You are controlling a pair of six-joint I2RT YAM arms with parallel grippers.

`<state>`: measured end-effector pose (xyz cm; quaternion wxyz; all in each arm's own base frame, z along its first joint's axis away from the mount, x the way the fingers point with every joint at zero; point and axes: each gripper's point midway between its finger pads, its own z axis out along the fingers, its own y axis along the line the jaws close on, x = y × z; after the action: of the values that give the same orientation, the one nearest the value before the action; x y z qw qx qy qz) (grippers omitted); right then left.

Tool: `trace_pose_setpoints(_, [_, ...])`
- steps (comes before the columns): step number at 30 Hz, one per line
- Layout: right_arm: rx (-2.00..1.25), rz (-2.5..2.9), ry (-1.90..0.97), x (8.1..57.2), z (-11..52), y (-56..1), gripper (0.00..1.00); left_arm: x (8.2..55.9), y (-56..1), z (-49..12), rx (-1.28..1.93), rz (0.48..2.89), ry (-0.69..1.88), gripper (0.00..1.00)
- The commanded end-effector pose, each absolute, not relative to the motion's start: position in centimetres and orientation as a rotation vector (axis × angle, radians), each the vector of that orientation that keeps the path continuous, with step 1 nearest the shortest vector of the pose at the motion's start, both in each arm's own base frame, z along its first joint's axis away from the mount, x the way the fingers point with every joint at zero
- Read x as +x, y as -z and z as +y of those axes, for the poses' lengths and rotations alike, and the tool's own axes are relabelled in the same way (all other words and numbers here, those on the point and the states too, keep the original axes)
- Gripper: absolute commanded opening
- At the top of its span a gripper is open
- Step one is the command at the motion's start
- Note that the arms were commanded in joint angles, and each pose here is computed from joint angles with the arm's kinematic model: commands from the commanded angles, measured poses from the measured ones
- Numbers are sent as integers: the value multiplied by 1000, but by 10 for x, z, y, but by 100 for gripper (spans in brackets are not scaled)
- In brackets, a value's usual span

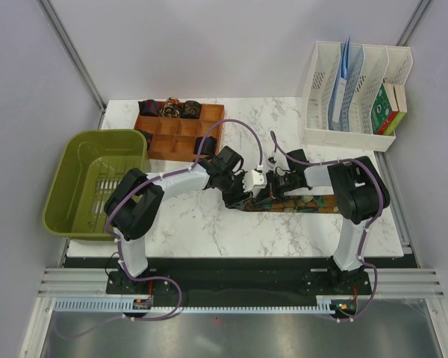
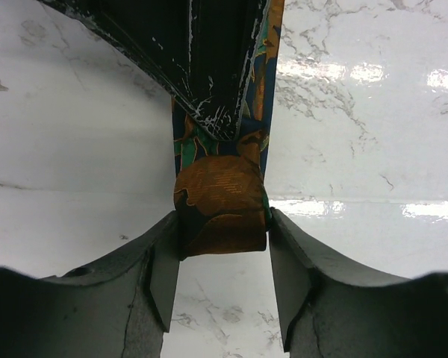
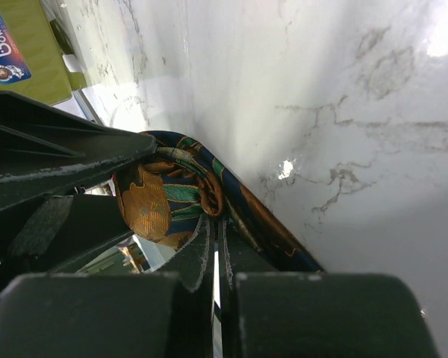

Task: Roll the ties
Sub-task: Roll the tie at the center of the board.

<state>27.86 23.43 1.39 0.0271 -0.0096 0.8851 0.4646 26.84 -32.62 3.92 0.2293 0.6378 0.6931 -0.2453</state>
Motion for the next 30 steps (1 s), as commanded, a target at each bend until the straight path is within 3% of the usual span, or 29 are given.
trace_pose_setpoints(1, [-16,2842,-1148,270,216,32,0,269,-65,-333,1766,1805,681,53])
trace_pose_setpoints(9, [-7,2822,-1208,267,234,26,0,267,-75,-370,1775,1759,739,49])
trace_pose_setpoints(17, [9,2798,-1292,268,242,15,1,246,-38,-388,1864,1831,733,43])
trace_pose_setpoints(24, [3,2793,-1366,270,240,0,17,225,-2,-351,1946,1966,638,38])
trace_pose_setpoints(30, [15,2801,-1379,277,231,-17,24,218,26,-330,2011,2055,553,36])
